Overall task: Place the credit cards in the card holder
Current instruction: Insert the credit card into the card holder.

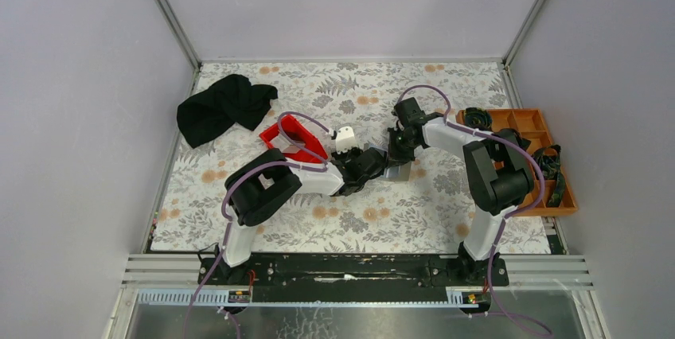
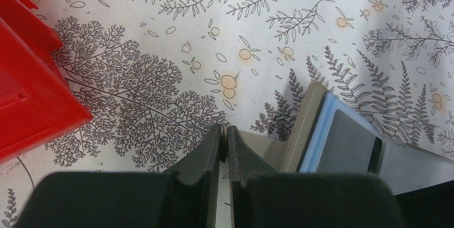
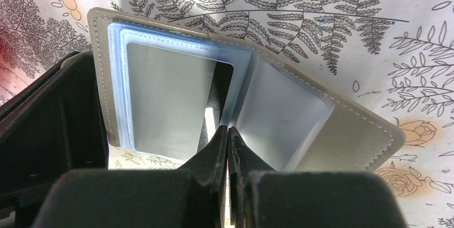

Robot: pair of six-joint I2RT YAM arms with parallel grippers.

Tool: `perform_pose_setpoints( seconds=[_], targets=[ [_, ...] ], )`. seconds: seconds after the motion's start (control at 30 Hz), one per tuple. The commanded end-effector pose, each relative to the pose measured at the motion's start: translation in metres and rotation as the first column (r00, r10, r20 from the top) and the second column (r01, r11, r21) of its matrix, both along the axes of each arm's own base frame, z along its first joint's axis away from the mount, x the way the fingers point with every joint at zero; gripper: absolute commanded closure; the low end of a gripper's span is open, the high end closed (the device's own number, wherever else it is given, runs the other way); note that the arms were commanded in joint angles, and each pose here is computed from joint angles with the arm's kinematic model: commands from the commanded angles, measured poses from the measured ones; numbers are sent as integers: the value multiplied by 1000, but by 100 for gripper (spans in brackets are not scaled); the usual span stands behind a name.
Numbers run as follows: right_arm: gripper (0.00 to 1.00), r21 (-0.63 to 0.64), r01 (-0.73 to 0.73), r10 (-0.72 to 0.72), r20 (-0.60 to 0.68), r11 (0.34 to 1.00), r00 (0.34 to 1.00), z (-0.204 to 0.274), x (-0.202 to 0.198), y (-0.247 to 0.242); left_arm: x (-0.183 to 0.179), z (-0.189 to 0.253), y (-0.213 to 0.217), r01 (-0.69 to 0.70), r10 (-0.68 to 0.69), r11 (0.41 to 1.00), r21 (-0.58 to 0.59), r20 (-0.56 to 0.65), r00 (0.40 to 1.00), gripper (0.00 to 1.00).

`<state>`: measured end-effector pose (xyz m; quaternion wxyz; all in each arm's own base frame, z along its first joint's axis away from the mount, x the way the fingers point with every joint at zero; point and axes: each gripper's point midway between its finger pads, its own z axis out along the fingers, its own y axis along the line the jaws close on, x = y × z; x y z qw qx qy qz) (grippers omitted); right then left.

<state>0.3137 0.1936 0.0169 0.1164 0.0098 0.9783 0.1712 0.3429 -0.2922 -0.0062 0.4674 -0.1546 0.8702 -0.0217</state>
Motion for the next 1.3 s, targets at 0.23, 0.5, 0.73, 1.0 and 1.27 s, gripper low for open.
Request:
perform_pose_setpoints(
  seconds=[0.23, 0.5, 0.73, 1.0, 1.27],
  targets=[
    [94, 20, -27, 26, 45, 999, 999, 14, 12, 16, -109, -114, 95, 170, 21, 927, 335, -497, 867, 100],
    [94, 10, -30, 30, 39, 999, 999, 14, 11, 15, -110, -114, 92, 172, 16, 928, 329, -498, 867, 100],
    [91, -41, -39, 41, 48, 998, 998, 14, 11, 5, -111, -110, 95, 139, 50, 930, 341, -491, 870, 96],
    [89, -66, -55, 60, 75, 996, 995, 26, 14, 1, -105, -95, 94, 100, 75, 934, 344, -461, 884, 83],
    [85, -70, -70, 79, 125, 995, 989, 48, 23, 1, -95, -67, 91, 43, 101, 942, 333, -402, 910, 54]
  ],
)
